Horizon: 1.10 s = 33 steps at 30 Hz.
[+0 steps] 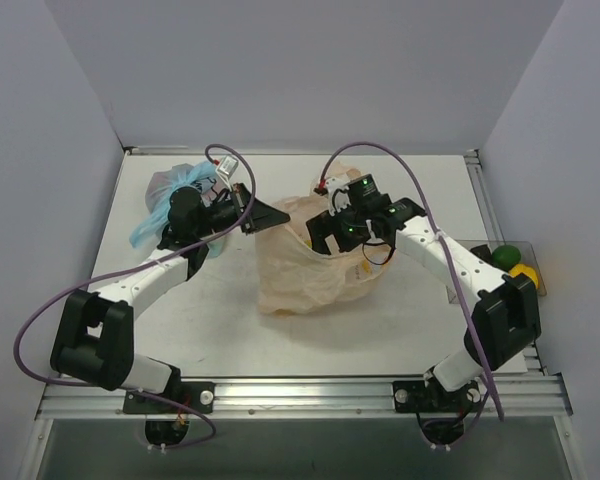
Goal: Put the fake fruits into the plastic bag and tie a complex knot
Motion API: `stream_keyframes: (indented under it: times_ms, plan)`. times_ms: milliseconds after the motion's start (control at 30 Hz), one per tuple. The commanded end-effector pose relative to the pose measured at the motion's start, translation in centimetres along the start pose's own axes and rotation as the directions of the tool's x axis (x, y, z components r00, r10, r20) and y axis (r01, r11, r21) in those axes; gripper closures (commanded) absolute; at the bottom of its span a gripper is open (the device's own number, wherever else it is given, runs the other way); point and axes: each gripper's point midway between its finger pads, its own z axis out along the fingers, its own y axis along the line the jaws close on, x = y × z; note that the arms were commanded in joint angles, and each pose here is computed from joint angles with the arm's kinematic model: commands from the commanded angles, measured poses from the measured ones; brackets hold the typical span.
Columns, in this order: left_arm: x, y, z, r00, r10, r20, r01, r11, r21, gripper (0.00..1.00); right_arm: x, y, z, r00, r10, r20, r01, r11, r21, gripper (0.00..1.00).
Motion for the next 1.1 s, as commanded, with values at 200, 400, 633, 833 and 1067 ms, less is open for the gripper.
stream_keyframes:
  times_ms: [200,400,633,833,1067]
  plan:
    - [0.5,1.5,-0.3,0.999,0.026,-0.022,-0.027,0.998,-0.054,1.0,0.0,-2.4,-13.0,0.992,0.004,0.123,-0.007,1.0,0.03,0.01]
    - [1.0,3.7,-0.4,0.997,0.065,-0.051,-0.076,0.964,-0.255,1.0,8.3,-13.7,-18.7,0.977,0.214,0.003,-0.201,0.91,0.362,0.06]
    - [1.4,3.5,-0.8,0.993,0.103,-0.065,-0.117,0.958,-0.263,1.0,16.8,-21.4,-21.9,0.893,0.443,-0.072,-0.355,0.796,0.49,0.35]
    - [1.9,2.4,-0.7,0.985,0.154,-0.082,-0.167,0.965,-0.2,1.0,19.2,-23.5,-20.3,0.861,0.497,-0.111,-0.398,0.793,0.462,0.47]
    - [1.9,1.6,-0.5,0.978,0.185,-0.092,-0.198,0.967,-0.16,1.0,18.5,-26.7,-18.2,0.871,0.483,-0.09,-0.388,0.789,0.477,0.47]
